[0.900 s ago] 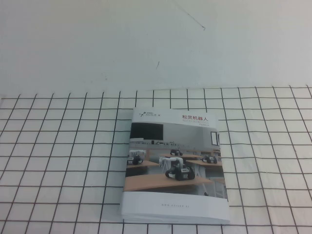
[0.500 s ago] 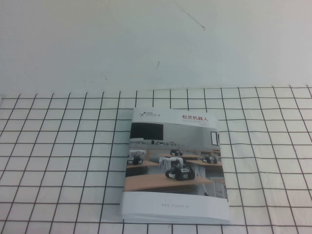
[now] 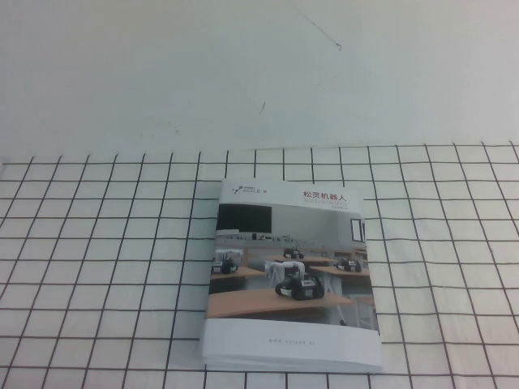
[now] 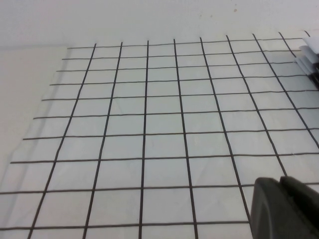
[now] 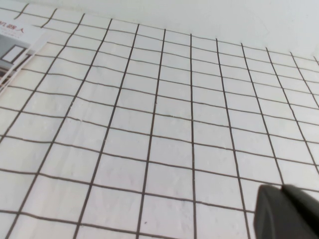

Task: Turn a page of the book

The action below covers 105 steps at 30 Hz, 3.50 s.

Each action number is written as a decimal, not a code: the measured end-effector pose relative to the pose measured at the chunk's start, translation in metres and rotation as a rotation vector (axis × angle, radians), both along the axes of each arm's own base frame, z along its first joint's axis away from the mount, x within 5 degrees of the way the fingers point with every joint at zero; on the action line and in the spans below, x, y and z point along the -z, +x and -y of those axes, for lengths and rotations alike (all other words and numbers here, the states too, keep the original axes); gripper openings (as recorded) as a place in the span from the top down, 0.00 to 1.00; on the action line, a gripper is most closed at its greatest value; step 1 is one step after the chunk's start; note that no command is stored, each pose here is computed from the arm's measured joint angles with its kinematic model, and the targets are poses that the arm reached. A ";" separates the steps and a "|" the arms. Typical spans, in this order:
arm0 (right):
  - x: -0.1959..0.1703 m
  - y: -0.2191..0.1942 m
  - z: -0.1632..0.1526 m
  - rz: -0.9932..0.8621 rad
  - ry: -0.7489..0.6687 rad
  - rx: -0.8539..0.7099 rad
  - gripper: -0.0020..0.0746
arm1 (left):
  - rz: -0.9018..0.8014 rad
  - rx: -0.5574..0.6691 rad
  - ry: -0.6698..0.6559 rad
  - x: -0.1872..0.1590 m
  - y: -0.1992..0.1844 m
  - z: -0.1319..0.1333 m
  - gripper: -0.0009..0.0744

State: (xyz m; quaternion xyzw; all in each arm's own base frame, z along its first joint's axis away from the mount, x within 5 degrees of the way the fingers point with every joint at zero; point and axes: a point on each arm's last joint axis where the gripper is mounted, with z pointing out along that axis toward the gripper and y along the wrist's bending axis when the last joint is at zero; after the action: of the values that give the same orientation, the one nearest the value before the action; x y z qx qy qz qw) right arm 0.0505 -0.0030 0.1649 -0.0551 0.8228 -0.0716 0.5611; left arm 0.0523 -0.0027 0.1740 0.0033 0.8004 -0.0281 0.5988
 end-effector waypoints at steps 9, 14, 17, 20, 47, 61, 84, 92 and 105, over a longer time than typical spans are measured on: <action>-0.026 0.006 0.001 0.289 -0.034 -0.002 0.98 | 0.317 0.000 -0.014 -0.026 0.004 0.000 0.99; -0.057 0.003 0.000 0.639 -0.055 -0.001 0.98 | 0.615 0.000 -0.029 -0.053 -0.001 0.000 0.99; -0.075 -0.004 0.000 0.854 -0.035 -0.003 0.98 | 0.779 0.000 -0.037 -0.067 -0.007 0.000 0.99; -0.090 -0.014 -0.001 1.045 0.015 -0.015 0.98 | 0.919 0.000 -0.045 -0.078 -0.014 -0.001 0.99; -0.163 -0.006 -0.003 0.405 0.289 0.022 0.98 | -0.023 0.047 -0.061 -0.136 0.031 0.007 0.99; -0.114 0.056 -0.027 -0.346 0.275 -0.251 0.98 | -0.584 0.237 -0.355 -0.091 0.142 0.045 0.99; -0.043 0.210 -0.098 -0.704 0.266 -0.691 0.98 | -0.780 0.366 -0.247 0.003 0.253 0.140 0.99; -0.020 0.256 -0.110 -0.725 0.230 -0.674 0.93 | -0.796 0.294 -0.288 0.022 0.262 0.141 0.99; 0.025 0.280 -0.125 -0.841 0.494 -0.584 0.30 | -0.788 0.276 -0.295 0.024 0.265 0.141 0.99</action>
State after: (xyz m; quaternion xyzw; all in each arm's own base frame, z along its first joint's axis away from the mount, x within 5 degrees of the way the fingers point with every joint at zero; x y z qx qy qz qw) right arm 0.3302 0.1219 0.1395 -0.1712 0.9184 0.3093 0.1777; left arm 0.3170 -0.1436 0.1498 0.0136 0.9471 -0.2210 0.2324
